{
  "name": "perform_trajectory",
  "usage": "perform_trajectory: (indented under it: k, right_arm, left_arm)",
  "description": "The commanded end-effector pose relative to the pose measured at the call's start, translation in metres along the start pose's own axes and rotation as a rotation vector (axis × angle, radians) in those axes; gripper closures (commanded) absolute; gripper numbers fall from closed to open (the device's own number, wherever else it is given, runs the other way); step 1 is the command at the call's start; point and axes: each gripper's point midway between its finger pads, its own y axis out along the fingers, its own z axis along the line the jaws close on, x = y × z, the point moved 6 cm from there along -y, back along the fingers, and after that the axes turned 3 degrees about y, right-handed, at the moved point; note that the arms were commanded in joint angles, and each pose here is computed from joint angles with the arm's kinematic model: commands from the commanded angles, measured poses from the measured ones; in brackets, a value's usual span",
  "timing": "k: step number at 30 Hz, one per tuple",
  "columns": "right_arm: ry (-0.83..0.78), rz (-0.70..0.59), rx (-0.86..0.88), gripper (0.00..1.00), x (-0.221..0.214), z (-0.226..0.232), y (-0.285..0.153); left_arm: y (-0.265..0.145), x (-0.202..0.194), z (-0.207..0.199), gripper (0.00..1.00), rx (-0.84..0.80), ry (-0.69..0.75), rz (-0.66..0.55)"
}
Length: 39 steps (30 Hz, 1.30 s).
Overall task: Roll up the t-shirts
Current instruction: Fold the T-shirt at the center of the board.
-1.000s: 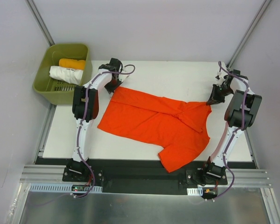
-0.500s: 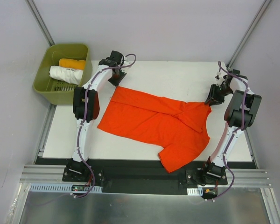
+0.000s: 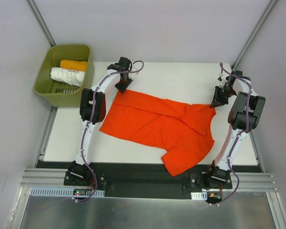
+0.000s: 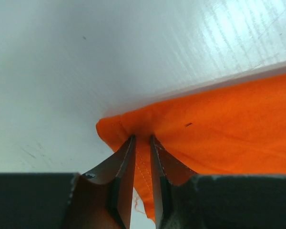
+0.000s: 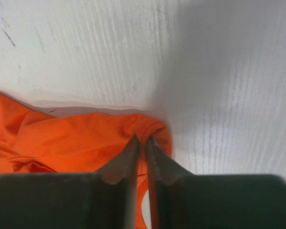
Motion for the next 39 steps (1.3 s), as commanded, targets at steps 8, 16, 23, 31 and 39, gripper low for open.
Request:
perform_trajectory:
  k: [8,16,23,31,39]
  right_arm:
    - [0.025,-0.1,-0.111,0.99,0.017,-0.004,-0.033]
    - [0.049,-0.074,-0.251,0.99,0.012,-0.022,-0.03]
    - [-0.017,-0.189,-0.136,0.52,0.03,0.001,-0.072]
    - [-0.103,-0.219,-0.109,0.49,0.025,0.015,-0.105]
    - [-0.219,-0.122,-0.038,0.84,0.026,0.032,-0.063]
  left_arm:
    - [0.02,-0.037,0.024,0.87,0.221,-0.045,0.185]
    - [0.011,-0.029,0.027,0.89,0.236,-0.062,0.155]
    - [-0.029,0.001,0.03,0.83,0.231,-0.075,0.022]
    - [-0.075,0.027,0.024,0.79,0.226,-0.06,-0.1]
    - [-0.056,0.016,0.015,0.81,0.189,-0.035,-0.051]
